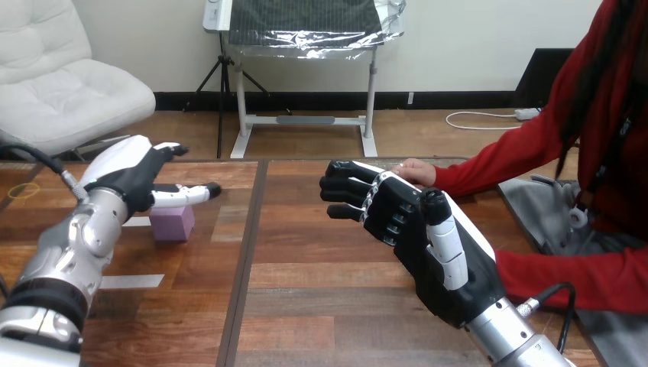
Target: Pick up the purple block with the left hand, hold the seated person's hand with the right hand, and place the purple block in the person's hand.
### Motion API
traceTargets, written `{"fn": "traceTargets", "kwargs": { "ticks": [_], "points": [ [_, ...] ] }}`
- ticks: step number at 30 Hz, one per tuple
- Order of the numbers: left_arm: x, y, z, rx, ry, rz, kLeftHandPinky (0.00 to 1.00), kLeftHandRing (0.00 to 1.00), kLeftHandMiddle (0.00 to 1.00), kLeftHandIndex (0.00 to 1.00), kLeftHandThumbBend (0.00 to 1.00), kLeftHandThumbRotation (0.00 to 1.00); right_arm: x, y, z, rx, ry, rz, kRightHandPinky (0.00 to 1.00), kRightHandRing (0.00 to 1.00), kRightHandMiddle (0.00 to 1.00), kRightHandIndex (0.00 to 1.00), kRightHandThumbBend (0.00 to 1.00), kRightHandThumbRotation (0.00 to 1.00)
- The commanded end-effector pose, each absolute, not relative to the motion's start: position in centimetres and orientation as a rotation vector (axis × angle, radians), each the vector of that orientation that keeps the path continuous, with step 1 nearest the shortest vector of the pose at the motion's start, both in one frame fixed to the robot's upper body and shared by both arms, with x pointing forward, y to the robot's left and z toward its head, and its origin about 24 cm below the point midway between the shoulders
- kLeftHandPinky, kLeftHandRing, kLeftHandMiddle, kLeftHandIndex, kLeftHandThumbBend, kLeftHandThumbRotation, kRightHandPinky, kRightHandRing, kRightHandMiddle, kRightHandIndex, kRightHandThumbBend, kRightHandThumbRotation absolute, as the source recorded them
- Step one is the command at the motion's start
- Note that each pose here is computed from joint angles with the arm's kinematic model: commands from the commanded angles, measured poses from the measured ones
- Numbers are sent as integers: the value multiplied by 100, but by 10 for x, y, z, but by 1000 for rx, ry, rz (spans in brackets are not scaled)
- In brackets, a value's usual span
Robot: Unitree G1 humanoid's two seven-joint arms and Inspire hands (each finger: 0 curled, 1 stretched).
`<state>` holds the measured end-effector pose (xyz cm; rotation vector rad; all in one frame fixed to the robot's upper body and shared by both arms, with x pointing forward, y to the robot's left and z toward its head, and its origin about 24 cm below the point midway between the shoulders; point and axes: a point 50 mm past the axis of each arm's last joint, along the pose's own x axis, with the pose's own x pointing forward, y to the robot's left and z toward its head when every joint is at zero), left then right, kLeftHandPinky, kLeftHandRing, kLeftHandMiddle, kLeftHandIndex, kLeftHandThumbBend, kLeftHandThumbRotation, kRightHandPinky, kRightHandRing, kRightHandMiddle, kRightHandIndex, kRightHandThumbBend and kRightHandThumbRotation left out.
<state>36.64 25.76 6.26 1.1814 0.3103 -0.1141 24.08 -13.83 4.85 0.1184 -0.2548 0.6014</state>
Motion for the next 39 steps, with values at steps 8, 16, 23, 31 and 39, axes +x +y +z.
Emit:
{"fn": "traceTargets", "kwargs": {
  "ticks": [8,16,23,31,39],
  "points": [
    [382,265,95,1308,309,-24,94,96,95,92,69,74,247,-137,68,104,-335,602,78,81,80,81,80,100],
    [382,268,92,1352,370,-24,98,98,97,94,72,74,246,-136,68,101,-329,607,77,81,80,82,81,100],
    [382,269,91,1405,403,-32,99,98,97,94,73,74,245,-136,68,96,-324,611,76,81,81,82,81,100],
    [382,269,91,1403,430,-50,99,97,97,94,71,67,245,-136,67,91,-321,617,75,82,82,83,82,100],
    [383,267,91,1382,455,-85,100,97,97,93,70,57,245,-136,67,92,-322,621,77,84,82,83,82,100]
  ]
}}
